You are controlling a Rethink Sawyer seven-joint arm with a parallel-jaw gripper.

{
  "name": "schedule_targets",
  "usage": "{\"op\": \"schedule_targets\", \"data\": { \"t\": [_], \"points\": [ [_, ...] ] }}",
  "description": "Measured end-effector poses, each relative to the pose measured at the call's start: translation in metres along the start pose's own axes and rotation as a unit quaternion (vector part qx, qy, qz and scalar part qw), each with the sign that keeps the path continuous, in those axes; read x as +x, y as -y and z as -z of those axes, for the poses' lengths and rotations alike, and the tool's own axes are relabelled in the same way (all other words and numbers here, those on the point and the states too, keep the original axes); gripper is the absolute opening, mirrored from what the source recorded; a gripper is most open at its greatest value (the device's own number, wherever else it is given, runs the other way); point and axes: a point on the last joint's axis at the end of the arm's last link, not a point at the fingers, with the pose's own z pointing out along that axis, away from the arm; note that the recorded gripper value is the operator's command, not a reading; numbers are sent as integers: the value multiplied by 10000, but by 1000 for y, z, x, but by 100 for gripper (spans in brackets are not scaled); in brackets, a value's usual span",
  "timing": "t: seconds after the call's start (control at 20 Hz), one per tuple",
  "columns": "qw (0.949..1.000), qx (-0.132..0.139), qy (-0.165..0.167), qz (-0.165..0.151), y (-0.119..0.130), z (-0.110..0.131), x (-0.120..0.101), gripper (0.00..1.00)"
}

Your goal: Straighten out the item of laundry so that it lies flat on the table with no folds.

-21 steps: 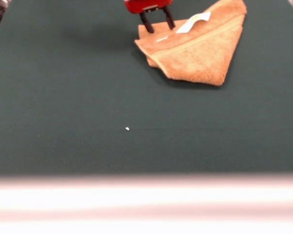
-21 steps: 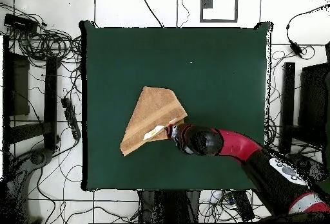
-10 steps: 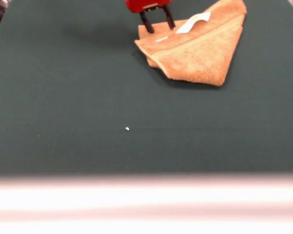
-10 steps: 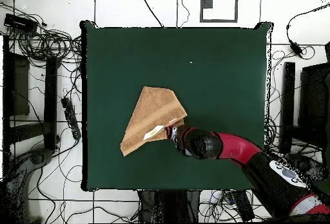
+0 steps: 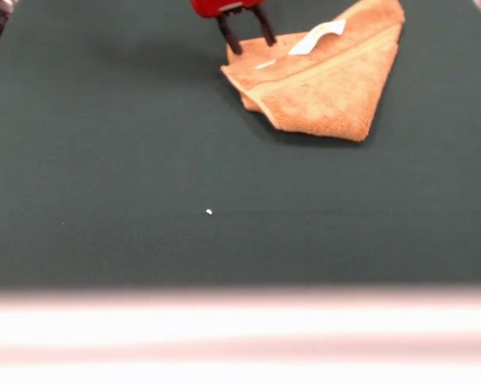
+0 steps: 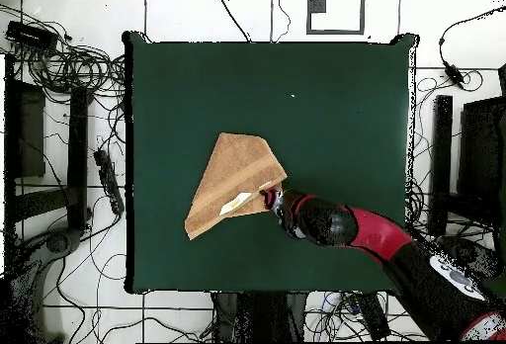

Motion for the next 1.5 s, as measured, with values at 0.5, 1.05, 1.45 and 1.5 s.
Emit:
{"op": "schedule_targets", "data": {
  "t": [0.5, 1.05, 1.45, 1.5],
  "points": [
    [9960, -451, 257, -722, 37, 27, -10, 100],
    [9949, -619, 137, -783, 32, 25, 5, 100],
    [9944, -619, 327, -789, 32, 25, 1, 100],
    [9944, -618, 351, -788, 31, 24, 0, 100]
  ]
}}
